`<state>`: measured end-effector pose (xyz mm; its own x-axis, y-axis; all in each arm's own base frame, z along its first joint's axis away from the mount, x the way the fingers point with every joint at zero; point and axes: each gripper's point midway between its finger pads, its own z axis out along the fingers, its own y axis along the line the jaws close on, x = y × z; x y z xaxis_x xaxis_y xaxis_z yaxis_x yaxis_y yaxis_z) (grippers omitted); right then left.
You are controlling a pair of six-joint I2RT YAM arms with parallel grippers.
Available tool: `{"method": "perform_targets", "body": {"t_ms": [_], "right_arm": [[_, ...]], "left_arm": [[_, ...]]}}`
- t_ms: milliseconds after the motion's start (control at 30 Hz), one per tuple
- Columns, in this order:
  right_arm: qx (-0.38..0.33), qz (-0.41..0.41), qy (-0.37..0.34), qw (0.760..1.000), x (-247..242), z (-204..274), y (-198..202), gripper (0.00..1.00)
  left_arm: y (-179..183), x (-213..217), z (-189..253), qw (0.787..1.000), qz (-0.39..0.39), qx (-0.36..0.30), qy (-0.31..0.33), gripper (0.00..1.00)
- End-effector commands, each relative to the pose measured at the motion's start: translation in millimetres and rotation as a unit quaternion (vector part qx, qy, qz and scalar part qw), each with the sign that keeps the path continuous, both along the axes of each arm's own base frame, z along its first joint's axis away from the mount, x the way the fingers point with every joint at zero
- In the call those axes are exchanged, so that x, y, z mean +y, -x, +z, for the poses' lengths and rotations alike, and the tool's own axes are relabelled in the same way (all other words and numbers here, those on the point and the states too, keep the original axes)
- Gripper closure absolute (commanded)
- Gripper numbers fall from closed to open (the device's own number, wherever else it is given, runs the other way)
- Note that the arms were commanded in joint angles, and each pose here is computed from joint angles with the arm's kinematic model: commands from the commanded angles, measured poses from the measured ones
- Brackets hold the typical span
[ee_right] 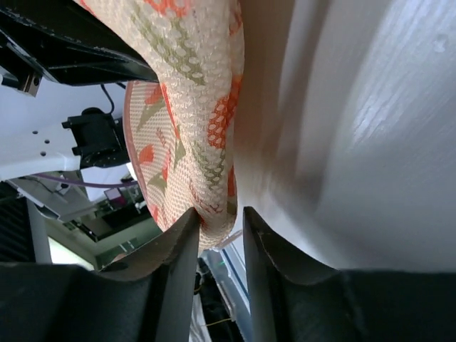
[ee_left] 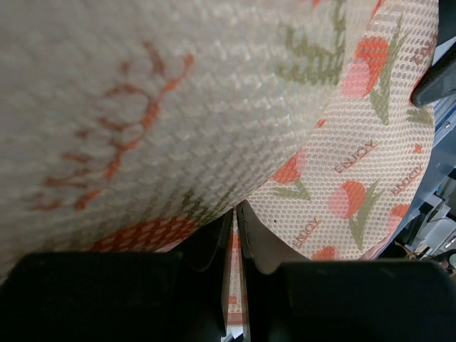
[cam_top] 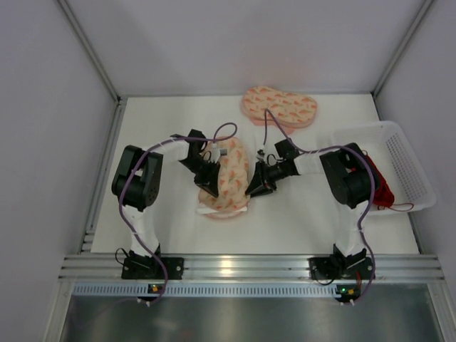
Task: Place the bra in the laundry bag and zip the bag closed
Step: Zip the zipper on the laundry bag.
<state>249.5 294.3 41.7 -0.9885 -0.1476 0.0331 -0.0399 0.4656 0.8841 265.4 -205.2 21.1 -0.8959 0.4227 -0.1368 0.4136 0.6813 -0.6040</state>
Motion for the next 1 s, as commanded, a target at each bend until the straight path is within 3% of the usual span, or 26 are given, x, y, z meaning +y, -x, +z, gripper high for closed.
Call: {"method": "perform_targets", "body": {"t_ms": [0, 67, 133, 267, 333, 433, 467, 600, 767, 967], "right_arm": [[-0.021, 0.005, -0.036, 0.999, 14, 9, -13, 0.70], [-0.013, 0.006, -0.043, 0.999, 17, 11, -11, 0.89], [-0.010, 0.007, -0.044, 0.999, 17, 13, -9, 1.00], [-0.023, 0.004, -0.046, 0.999, 16, 25, -8, 1.00], [-0.023, 0.000, -0.043, 0.999, 15, 27, -7, 1.00], [-0.018, -0.003, -0.040, 0.999, 15, 29, -6, 1.00], [-0.015, -0.003, -0.040, 0.999, 15, 29, -5, 1.00], [-0.009, -0.001, -0.041, 0.999, 17, 28, -5, 1.00], [-0.003, 0.003, -0.043, 0.999, 19, 30, -2, 1.00], [0.006, 0.005, -0.046, 0.999, 18, 32, 1, 1.00]], "left_arm": [[-14, 8, -34, 0.999, -0.007, -0.038, -0.029, 0.86], [-15, 7, -31, 0.999, -0.007, -0.041, -0.025, 0.85], [-15, 7, -24, 0.999, -0.006, -0.048, -0.020, 0.81], [-23, 9, 14, 0.992, -0.014, -0.127, 0.010, 0.61], [-30, 13, 48, 0.977, -0.029, -0.213, 0.015, 0.50], [-31, 18, 86, 0.938, -0.070, -0.340, -0.019, 0.42], [-27, 15, 105, 0.914, -0.091, -0.395, -0.031, 0.26], [1, -5, 116, 0.868, -0.152, -0.472, -0.037, 0.22], [27, -31, 103, 0.829, -0.206, -0.517, -0.055, 0.21], [31, -56, 89, 0.816, -0.232, -0.527, -0.056, 0.21]]}}
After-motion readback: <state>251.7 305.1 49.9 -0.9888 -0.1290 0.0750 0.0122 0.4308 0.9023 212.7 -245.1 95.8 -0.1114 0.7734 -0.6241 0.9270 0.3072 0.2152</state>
